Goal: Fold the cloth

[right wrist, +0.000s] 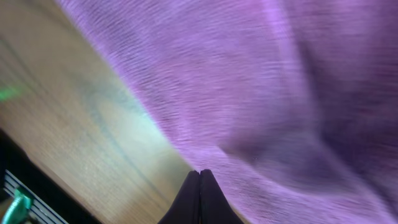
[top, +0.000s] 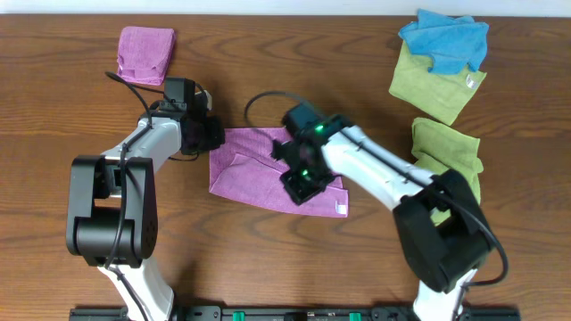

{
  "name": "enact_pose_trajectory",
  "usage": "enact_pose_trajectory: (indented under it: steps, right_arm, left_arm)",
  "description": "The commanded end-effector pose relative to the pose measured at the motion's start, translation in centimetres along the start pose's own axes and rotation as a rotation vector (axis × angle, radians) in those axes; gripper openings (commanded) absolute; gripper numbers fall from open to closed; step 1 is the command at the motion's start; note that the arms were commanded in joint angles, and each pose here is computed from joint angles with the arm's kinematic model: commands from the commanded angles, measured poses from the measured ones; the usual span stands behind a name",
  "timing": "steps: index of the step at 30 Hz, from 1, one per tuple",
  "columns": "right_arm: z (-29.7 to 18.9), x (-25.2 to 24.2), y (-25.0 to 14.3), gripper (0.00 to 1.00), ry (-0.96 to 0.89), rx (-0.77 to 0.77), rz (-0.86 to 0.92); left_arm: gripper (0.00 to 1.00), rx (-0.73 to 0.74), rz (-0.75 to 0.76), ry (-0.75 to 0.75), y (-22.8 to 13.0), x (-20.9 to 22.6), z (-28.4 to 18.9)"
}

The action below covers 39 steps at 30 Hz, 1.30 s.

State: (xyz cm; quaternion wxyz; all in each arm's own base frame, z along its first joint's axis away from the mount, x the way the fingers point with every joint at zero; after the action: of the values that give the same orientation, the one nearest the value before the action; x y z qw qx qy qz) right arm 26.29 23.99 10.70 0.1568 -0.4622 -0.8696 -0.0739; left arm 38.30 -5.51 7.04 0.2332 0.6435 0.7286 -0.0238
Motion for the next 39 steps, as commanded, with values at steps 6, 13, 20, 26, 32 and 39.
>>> enact_pose_trajectory:
  steps: [6,13,20,26,32,39]
  right_arm:
    - [0.5,1.2,-0.2,0.01,-0.142,-0.011,-0.078]
    - [-0.2,-0.9,0.9,0.23,-0.206,-0.076,-0.042]
    - [-1.5,-4.0,3.7,0.02,-0.29,-0.261,0.074]
    - [-2.5,-6.6,5.4,0.02,-0.334,-0.369,0.111]
    - [-1.9,-8.5,5.9,0.01,-0.338,-0.379,0.147]
    - [-0.7,-9.0,6.9,0.02,-0.337,-0.403,0.144]
  left_arm:
    - [0.06,0.033,-0.019,0.051,-0.6,0.8,0.7]
    - [0.06,0.007,-0.013,0.082,-0.2,1.1,0.7]
    - [0.06,-0.02,-0.012,0.062,0.3,0.8,0.7]
    - [0.06,-0.01,-0.014,0.058,0.1,0.8,0.7]
    - [0.06,0.004,-0.017,0.041,-0.1,0.7,0.7]
    - [0.06,0.025,-0.006,0.035,-0.5,0.1,0.9]
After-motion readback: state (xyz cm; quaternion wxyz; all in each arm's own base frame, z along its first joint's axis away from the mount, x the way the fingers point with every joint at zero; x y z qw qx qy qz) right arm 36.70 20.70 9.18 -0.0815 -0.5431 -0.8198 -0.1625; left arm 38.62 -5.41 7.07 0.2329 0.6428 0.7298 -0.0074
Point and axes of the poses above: each gripper's point midway between its finger pads, its own z axis out along the fingers, its own x axis along the line the jaws close on, y = z × x, the point moved 8 cm from there along -z, back along the fingers, and after that the axes turned 3 degrees about z, right-handed, at the moved point
